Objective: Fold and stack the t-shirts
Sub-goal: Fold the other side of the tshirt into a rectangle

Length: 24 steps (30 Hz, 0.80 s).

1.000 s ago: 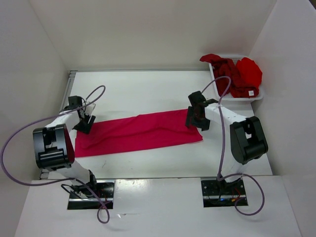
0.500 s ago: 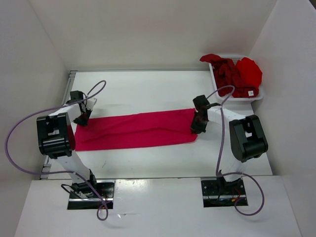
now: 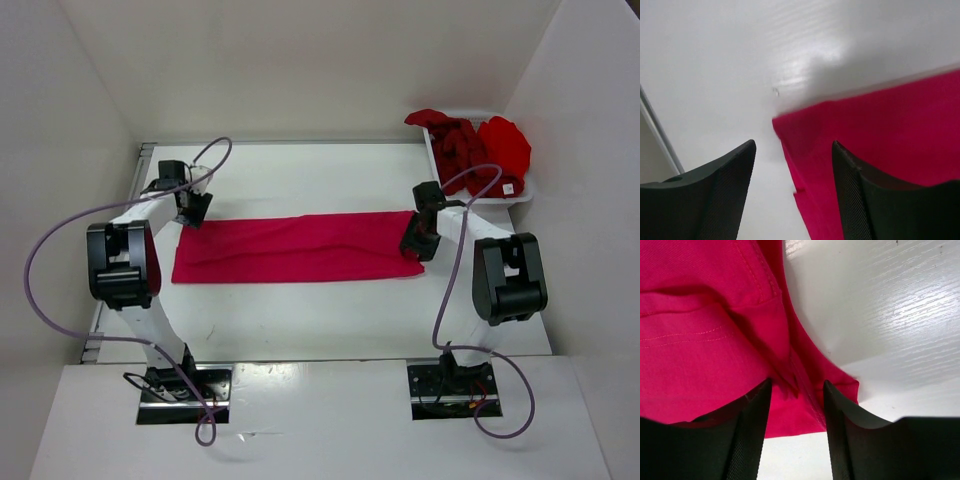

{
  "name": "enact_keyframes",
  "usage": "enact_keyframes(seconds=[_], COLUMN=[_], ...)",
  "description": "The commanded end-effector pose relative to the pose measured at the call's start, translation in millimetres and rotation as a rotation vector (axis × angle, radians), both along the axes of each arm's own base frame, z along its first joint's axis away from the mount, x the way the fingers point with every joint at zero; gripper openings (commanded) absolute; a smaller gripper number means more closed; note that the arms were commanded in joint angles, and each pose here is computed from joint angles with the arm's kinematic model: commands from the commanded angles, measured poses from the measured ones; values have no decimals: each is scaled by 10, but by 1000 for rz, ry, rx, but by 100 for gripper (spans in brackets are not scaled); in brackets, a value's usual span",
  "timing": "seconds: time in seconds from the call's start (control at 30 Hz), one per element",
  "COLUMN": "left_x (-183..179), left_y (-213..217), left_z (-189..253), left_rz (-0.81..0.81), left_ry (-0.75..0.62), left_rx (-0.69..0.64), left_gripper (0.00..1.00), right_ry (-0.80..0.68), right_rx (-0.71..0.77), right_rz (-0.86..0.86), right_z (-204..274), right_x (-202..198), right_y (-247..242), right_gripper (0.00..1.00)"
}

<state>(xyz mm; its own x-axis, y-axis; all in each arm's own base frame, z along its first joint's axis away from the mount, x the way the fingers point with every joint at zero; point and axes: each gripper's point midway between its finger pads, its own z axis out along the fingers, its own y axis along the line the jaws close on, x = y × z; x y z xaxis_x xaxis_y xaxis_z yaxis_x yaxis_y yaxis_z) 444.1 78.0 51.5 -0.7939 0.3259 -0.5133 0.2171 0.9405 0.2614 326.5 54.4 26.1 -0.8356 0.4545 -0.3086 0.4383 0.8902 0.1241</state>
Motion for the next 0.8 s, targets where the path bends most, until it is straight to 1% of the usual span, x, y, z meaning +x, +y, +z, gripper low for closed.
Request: enact_keyframes(seconds=[0.0,0.03,0.07,0.1,0.13,0.17,0.2,0.23,0.27,0.37,0.43,0.57,0.67,0.77], left_x=[-111,-152,-233,-325,-397,-541,-631,-799,-897,-1180,-1276,-1390,-1275,-1195], left_y=[22,17,-42,-78,-163,-209,-191,-177,-179,-159,-157,-196,-181,-187], left_z=[403,480,638,629,613,540,468,326,290,170,138,-53,-73,-61], left_rz=[0,0,-44,-68,-101,-124,-139,-144,-160,-234,-265,-258,-222,-186], left_ry=[-92,-109,-127,-110,-86,-29,14,70,90,143,177,268,231,204], left_rx=[23,25,20,14,20,20,55,65,72,119,130,87,86,72], left_gripper=[70,70,71,71,71,71,71,70,68,68,68,68,68,67], right_ry=[-80,-100,-98,-124,-115,-136,-136,-136,-135,-132,-140,-150,-173,-163], right_rx=[-34,-32,-36,-43,-44,-41,-45,-45,-35,-12,-1,12,16,11], right_rz=[20,19,29,25,25,24,33,33,46,56,69,91,101,109], right_z=[272,337,362,440,434,503,526,526,526,527,558,594,671,662], right_x=[162,173,176,221,200,240,244,244,237,231,249,265,323,300], right_y=[-59,-58,-61,-74,-77,-72,-74,-75,-24,19,74,163,207,200], right_gripper=[52,53,53,53,53,53,53,53,53,53,53,53,53,53])
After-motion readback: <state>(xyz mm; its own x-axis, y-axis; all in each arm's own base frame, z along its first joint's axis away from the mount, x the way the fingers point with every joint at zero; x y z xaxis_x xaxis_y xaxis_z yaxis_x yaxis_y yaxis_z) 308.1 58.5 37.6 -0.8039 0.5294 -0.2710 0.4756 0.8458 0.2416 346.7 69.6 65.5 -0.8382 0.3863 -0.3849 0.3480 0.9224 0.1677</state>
